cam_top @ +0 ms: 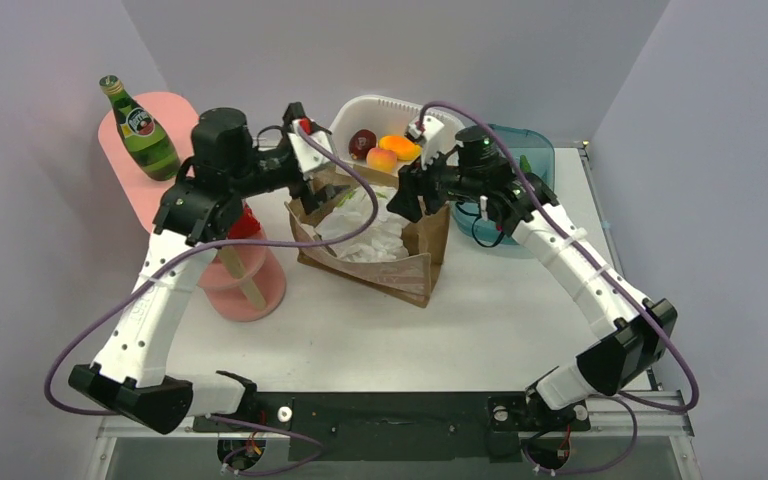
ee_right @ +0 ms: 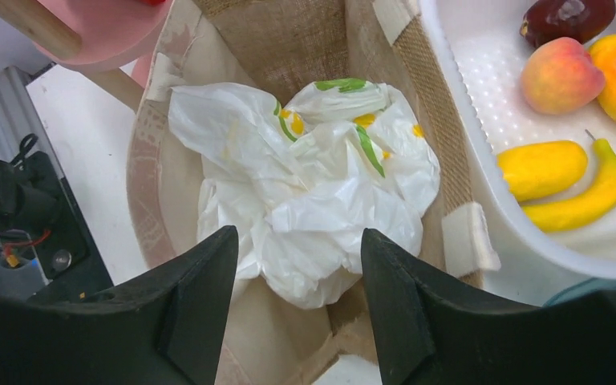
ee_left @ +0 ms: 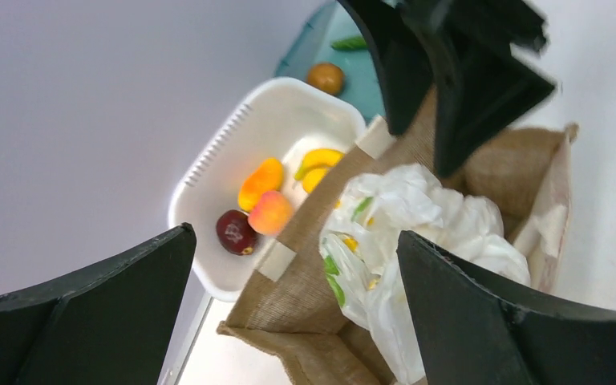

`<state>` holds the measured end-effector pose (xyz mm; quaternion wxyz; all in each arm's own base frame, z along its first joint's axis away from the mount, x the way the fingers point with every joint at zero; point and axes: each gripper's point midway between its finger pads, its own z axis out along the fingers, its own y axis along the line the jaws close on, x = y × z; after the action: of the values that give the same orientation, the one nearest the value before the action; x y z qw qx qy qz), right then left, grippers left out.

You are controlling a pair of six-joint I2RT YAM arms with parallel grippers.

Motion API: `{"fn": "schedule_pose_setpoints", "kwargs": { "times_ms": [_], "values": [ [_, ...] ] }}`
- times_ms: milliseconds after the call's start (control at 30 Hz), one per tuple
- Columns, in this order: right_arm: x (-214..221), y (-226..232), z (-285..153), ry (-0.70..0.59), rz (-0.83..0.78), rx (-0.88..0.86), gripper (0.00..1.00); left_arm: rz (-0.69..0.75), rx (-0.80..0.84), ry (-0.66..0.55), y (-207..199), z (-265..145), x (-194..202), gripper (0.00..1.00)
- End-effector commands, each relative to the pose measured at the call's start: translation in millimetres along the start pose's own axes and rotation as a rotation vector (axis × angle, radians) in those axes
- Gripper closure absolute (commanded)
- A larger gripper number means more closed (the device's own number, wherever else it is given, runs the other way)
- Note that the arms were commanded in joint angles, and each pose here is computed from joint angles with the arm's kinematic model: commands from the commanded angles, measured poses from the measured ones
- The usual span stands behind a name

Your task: Untie the knot of the grocery bags and take out the mixed food

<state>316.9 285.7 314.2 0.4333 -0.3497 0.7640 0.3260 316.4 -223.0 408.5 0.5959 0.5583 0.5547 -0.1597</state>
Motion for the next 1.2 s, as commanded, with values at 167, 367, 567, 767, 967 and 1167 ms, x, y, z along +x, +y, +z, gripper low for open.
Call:
{"fn": "schedule_pose_setpoints", "kwargs": {
  "times_ms": [167,367,567,767,967,1167],
  "values": [
    [44,8,65,0.222,-0.224,0.031,0.48,-0.188,-0.267,-0.242,43,-59,-76,0.02],
    [95,-19,107,0.384,-0.29,0.088,0.48,-0.228,-0.294,-0.236,35,-76,-80,0.02],
    [149,-34,144,0.533,-0.325,0.06,0.48,-0.263,-0.304,-0.216,25,-85,-75,0.02],
    [166,-38,152,0.614,-0.376,0.049,0.49,-0.317,-0.334,-0.157,26,-82,-57,0.02],
    [110,-14,114,0.467,-0.368,0.022,0.22,-0.383,-0.33,-0.117,33,-73,-50,0.02],
    [52,16,70,0.269,-0.306,-0.035,0.15,-0.463,-0.293,-0.117,38,-57,-49,0.02]
  ]
}}
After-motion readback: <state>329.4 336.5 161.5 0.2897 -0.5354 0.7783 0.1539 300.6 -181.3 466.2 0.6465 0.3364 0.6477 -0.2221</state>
